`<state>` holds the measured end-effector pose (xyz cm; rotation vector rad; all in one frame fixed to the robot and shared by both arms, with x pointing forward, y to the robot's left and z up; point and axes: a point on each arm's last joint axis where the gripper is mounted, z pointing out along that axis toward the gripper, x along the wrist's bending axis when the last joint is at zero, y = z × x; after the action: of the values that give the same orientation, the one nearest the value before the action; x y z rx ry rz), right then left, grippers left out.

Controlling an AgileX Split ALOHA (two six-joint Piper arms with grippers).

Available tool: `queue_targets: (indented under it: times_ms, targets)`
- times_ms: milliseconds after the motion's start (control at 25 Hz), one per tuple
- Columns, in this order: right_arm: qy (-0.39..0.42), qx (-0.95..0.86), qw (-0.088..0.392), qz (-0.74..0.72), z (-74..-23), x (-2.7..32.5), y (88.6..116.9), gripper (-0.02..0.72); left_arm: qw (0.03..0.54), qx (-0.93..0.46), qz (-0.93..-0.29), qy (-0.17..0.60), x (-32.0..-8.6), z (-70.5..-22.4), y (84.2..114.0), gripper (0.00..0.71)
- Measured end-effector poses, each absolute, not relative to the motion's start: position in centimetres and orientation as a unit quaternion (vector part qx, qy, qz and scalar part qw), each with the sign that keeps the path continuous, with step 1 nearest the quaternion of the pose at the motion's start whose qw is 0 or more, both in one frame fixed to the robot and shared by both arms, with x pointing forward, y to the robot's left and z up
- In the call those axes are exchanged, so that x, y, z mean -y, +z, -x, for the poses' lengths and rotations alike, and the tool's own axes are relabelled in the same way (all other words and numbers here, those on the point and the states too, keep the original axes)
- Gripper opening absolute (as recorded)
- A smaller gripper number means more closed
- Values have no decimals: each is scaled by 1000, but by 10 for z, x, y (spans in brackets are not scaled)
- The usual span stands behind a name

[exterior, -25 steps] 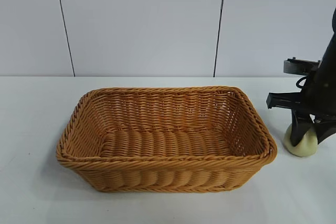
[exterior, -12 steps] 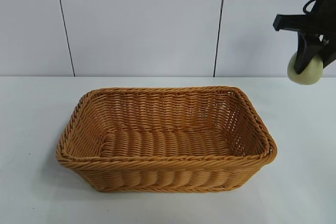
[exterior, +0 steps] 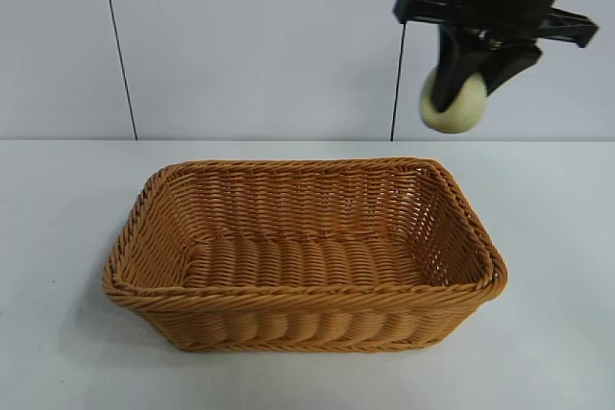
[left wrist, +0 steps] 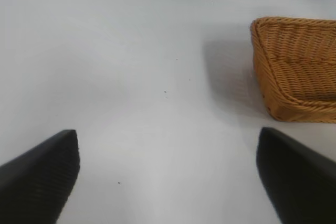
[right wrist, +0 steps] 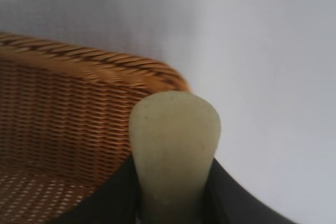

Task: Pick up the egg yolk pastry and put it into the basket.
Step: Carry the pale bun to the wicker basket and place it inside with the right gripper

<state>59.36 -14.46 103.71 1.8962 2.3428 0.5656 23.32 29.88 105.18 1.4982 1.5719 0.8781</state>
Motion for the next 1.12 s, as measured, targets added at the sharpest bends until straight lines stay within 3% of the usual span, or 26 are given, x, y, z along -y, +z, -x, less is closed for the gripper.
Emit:
queue_targets:
  times_ms: [160, 360, 600, 720, 840, 920, 1000, 1120]
  targets:
    - [195, -789, 28, -582, -582, 99, 1024, 196, 389, -618, -589, 345, -299, -233, 1052, 661]
    - [173, -809, 11, -561, -579, 62, 978, 196, 389, -618, -589, 345, -299, -233, 1052, 661]
    - [138, -810, -2, -570, -587, 52, 922, 196, 389, -618, -589, 345, -299, -233, 1052, 661]
    - [128, -810, -5, -572, -588, 52, 913, 211, 389, -618, -589, 345, -299, -233, 1052, 661]
    - [132, -810, -4, -571, -588, 52, 917, 326, 389, -618, -589, 345, -299, -233, 1052, 661]
    - [139, -810, -2, -570, -587, 52, 925, 475, 389, -618, -589, 345, -299, -233, 1052, 661]
    - [149, -809, 2, -569, -586, 53, 935, 580, 389, -618, -589, 345, -299, -233, 1052, 661]
    - [162, -810, 9, -564, -583, 55, 955, 631, 389, -618, -589, 345, -299, -233, 1052, 661]
